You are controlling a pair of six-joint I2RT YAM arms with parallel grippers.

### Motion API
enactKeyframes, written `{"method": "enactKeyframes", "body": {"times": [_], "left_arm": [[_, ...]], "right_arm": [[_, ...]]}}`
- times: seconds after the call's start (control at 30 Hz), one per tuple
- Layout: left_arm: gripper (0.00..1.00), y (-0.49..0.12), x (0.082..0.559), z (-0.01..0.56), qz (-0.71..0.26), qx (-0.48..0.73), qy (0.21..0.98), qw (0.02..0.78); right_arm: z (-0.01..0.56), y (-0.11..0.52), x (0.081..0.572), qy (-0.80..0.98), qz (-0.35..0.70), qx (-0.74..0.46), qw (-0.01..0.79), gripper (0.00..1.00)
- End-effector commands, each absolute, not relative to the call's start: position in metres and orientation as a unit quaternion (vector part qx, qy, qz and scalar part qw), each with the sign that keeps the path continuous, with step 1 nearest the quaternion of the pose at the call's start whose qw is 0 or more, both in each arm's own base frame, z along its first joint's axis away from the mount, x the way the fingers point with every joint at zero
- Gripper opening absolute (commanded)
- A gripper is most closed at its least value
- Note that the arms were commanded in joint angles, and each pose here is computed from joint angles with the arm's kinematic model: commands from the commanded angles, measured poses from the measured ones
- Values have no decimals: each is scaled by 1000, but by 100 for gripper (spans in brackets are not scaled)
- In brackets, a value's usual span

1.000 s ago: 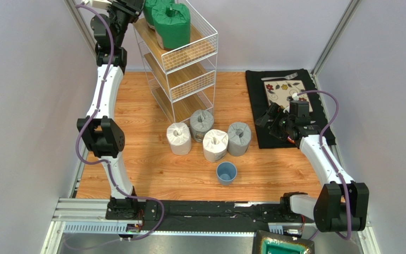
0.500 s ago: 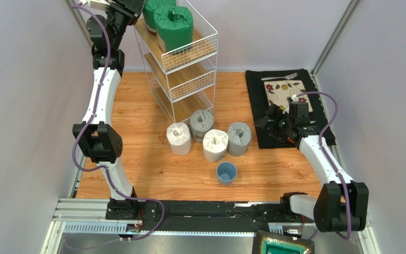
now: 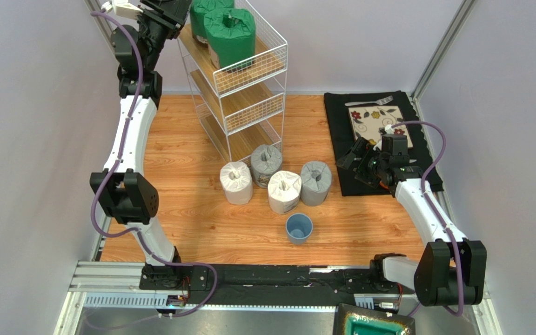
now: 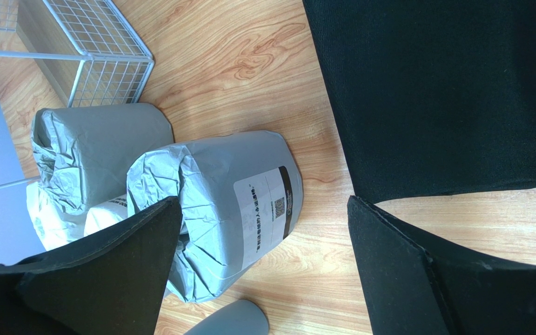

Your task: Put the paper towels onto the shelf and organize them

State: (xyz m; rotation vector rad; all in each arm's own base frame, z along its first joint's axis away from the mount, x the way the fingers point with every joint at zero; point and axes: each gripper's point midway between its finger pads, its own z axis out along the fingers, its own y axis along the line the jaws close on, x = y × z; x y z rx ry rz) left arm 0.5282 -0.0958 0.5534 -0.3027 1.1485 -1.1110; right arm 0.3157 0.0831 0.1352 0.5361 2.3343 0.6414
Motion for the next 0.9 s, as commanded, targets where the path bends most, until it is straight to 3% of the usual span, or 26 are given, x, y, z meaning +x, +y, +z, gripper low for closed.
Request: {"method": "enactKeyframes", "body": {"times": [0.0,0.63,0.87], "left_arm": [[57,-94,490,585,-487,-114,485,717],[70,-56,442,574,-409,-142,481,762],[75,-46,389,506,-345,-158,537,753]], "right_arm": [[141,84,320,883,253,204,337,92],[143,84,321,882,255,204,340,92],[146,84,323,880,256,203,344,92]]}}
